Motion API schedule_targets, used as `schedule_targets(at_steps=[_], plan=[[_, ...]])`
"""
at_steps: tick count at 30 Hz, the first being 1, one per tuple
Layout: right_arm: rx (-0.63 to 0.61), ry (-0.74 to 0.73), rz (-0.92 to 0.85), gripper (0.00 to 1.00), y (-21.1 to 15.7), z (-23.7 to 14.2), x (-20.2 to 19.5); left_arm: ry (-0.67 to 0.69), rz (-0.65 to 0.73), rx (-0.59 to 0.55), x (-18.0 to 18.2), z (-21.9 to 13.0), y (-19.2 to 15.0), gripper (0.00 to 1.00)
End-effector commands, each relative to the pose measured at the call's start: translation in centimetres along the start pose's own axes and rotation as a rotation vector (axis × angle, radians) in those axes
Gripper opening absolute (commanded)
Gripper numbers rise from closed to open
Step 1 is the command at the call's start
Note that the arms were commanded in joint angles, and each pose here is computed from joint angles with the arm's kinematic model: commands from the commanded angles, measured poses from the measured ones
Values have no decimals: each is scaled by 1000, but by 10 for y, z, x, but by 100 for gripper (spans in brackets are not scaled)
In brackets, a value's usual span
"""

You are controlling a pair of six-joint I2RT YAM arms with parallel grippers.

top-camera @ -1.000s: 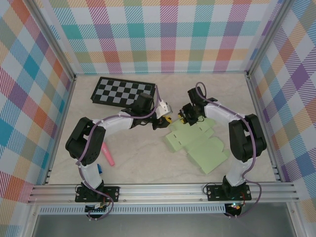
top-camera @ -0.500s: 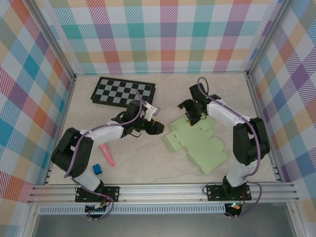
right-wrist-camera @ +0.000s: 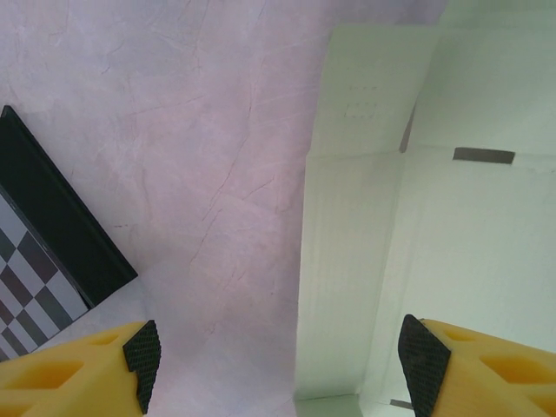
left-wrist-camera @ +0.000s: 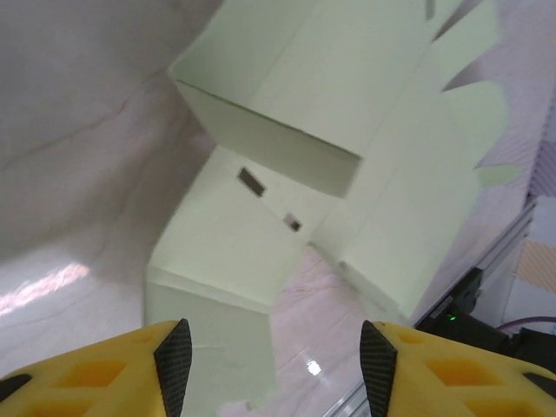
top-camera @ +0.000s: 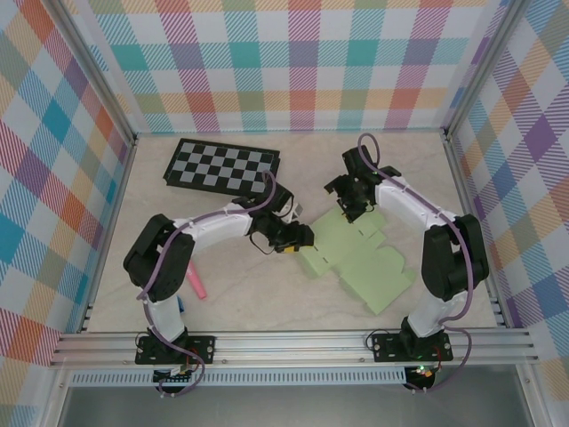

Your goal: Fold the paper box

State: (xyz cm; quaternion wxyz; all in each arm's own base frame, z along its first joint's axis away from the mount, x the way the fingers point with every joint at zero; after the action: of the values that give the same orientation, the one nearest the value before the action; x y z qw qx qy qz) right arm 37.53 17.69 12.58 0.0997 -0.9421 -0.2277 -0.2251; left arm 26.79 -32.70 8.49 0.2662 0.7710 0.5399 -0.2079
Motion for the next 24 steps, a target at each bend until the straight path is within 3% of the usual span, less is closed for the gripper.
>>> schedule_targets(at_steps=[1, 9, 13, 19, 24], plan=[[-19, 7, -7, 75, 4, -11, 0, 101, -118, 91, 18, -3, -23, 55], [-13, 9, 1, 75, 8, -8, -3, 169, -135, 56, 23, -17, -23, 60], [-7, 7, 9, 74, 8, -7, -4, 62, -168, 142, 14, 6, -33, 54], [-9, 5, 8, 74, 10, -10, -8, -44, -160, 142, -5, 9, -28, 50], [-10, -1, 23, 74, 12, -7, -12, -54, -230, 198, 5, 22, -43, 37]])
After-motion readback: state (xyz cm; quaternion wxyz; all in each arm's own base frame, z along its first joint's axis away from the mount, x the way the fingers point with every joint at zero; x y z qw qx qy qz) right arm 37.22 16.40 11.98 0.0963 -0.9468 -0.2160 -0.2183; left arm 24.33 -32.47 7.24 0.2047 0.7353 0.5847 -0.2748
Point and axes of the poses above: each hand's point on the last joint's axis, 136 mm out from that joint toward the fingers, its own z axis out along the fingers, its own x axis along the line the jaws close on, y = z × x, the point moved 1 cm from there along -z, back along the fingers, and after that the axes turned 14 degrees about z, right-handed, at the moved point
